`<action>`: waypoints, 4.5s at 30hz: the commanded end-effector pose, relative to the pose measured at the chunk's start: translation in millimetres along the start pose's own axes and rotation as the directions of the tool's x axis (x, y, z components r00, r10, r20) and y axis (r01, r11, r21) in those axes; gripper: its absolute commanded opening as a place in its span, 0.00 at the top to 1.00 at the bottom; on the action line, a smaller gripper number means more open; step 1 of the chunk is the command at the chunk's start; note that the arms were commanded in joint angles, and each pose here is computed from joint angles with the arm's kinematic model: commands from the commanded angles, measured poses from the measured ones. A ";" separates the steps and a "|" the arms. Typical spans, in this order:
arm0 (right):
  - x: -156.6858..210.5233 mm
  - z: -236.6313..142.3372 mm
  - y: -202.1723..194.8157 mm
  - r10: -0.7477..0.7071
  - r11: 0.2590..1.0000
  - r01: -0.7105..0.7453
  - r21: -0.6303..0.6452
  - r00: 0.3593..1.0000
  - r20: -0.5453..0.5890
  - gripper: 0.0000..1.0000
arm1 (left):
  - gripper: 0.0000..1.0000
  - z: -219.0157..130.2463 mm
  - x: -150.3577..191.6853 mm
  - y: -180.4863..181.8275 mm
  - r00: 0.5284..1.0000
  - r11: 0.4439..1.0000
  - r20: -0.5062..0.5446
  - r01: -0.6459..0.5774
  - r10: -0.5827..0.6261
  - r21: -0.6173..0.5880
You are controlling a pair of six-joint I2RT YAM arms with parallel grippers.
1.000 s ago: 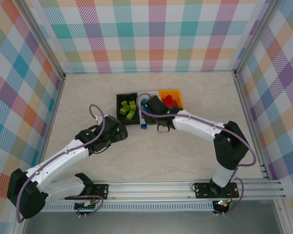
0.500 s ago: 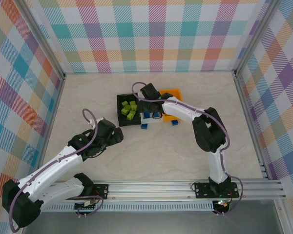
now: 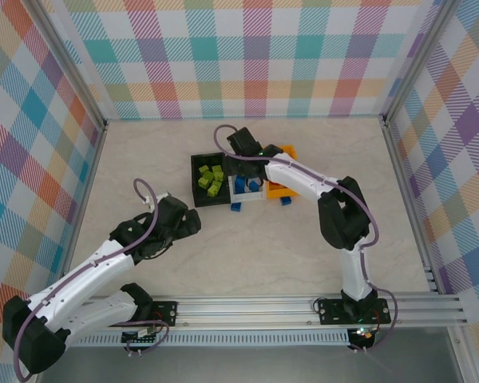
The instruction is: Sort the legos into containers by color
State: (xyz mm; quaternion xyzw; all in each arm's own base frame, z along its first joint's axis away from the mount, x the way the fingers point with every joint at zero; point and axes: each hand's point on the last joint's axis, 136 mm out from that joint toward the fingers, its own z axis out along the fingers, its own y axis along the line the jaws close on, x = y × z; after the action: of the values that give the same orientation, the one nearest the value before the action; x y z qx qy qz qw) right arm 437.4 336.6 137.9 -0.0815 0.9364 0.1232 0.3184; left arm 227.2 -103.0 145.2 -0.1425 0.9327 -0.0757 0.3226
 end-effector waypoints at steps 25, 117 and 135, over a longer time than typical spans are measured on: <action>-37.3 84.1 -24.1 0.085 0.993 -0.084 0.077 0.996 -0.018 0.57 | 0.00 -17.1 -15.9 9.4 0.999 0.999 0.025 -0.023 0.024 -0.045; -19.0 32.4 -19.9 0.052 0.998 -0.050 -0.034 0.998 0.037 0.42 | 0.00 -4.9 -6.0 10.3 1.000 1.000 -0.026 0.004 -0.004 -0.024; 104.7 -14.1 3.6 -0.029 0.998 0.023 -0.064 0.994 -0.103 0.15 | 0.00 -18.4 -14.9 15.1 1.000 1.000 0.028 0.007 -0.007 -0.011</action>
State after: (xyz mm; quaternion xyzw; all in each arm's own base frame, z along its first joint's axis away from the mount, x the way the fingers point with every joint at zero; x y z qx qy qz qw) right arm 360.2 324.6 106.5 -0.1129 0.9398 0.1475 0.2869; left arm 227.9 -92.6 168.0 -0.1467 0.9252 -0.0892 0.3385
